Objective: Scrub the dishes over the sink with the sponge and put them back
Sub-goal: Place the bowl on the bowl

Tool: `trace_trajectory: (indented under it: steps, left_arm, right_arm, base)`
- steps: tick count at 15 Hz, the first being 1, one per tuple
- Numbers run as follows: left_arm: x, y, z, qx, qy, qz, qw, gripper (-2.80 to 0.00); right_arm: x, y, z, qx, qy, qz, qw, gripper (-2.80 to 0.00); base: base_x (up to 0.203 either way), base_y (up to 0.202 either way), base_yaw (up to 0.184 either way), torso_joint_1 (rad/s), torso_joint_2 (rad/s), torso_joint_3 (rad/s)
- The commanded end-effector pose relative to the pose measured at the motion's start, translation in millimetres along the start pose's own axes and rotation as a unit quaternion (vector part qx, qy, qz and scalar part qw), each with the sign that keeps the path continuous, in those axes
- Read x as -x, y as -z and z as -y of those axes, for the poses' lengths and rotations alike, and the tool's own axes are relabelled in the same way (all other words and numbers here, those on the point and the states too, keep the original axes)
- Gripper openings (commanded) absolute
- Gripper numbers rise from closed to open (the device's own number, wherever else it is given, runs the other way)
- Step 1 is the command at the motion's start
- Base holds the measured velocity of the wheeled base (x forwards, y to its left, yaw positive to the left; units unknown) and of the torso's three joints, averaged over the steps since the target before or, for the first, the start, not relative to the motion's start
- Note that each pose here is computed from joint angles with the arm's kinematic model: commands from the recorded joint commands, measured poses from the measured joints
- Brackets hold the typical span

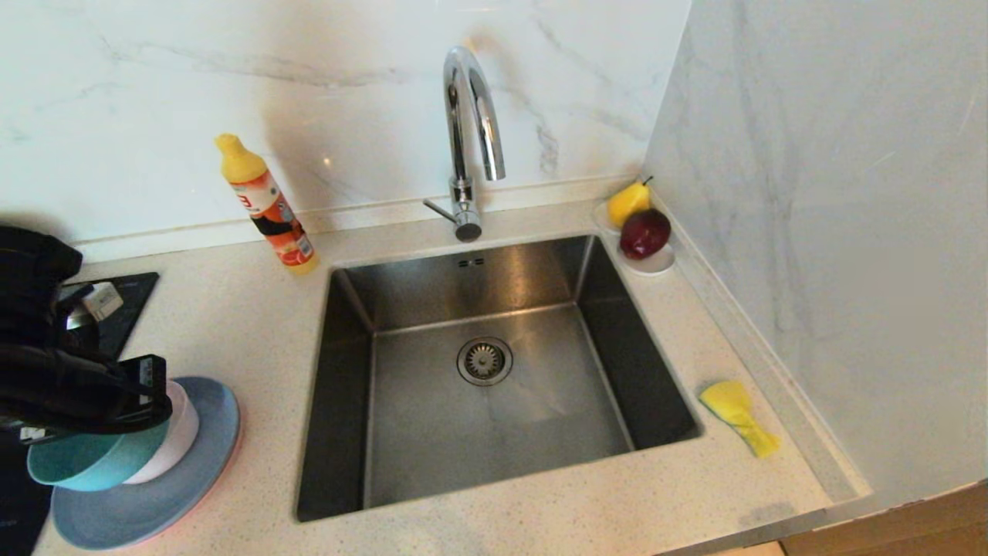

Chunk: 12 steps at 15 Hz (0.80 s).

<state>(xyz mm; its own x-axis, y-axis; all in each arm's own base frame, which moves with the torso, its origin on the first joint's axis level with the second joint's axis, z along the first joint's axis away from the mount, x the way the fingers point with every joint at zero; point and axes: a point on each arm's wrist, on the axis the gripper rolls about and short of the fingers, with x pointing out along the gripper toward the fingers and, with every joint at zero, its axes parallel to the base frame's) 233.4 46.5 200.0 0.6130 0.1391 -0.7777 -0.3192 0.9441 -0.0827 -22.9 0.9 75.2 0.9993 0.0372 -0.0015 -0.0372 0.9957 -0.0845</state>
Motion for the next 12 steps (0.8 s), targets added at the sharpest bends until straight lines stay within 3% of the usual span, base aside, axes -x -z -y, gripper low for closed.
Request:
trace_trajectory:
  steps: [1, 5, 10, 12]
  left_arm:
    - [-8, 7, -0.9, 0.001, -0.001, -0.006, 1.0000, -2.80]
    - [-16, 3, -2.5, 0.009, -0.007, -0.001, 0.9999, -2.80]
    - [-9, -19, -7.6, 0.032, -0.006, 0.042, 0.9986, -2.80]
    - [-11, -18, -7.8, 0.030, -0.008, 0.037, 0.9988, -2.80]
  right_arm:
    - [0, 0, 0, 0.001, -0.001, 0.000, 1.000, -2.80]
    - [0, 0, 0, 0.001, -0.001, 0.000, 1.000, -2.80]
    - [0, 0, 0, 0.001, -0.001, 0.000, 1.000, -2.80]
    - [0, 0, 0, 0.001, -0.001, 0.000, 1.000, -2.80]
  base:
    - [0.000, 0.000, 0.000, 0.000, 0.00, 0.000]
    - [0.000, 0.000, 0.000, 0.000, 0.00, 0.000]
    - [0.000, 0.000, 0.000, 0.000, 0.00, 0.000]
    - [0.000, 0.000, 0.000, 0.000, 0.00, 0.000]
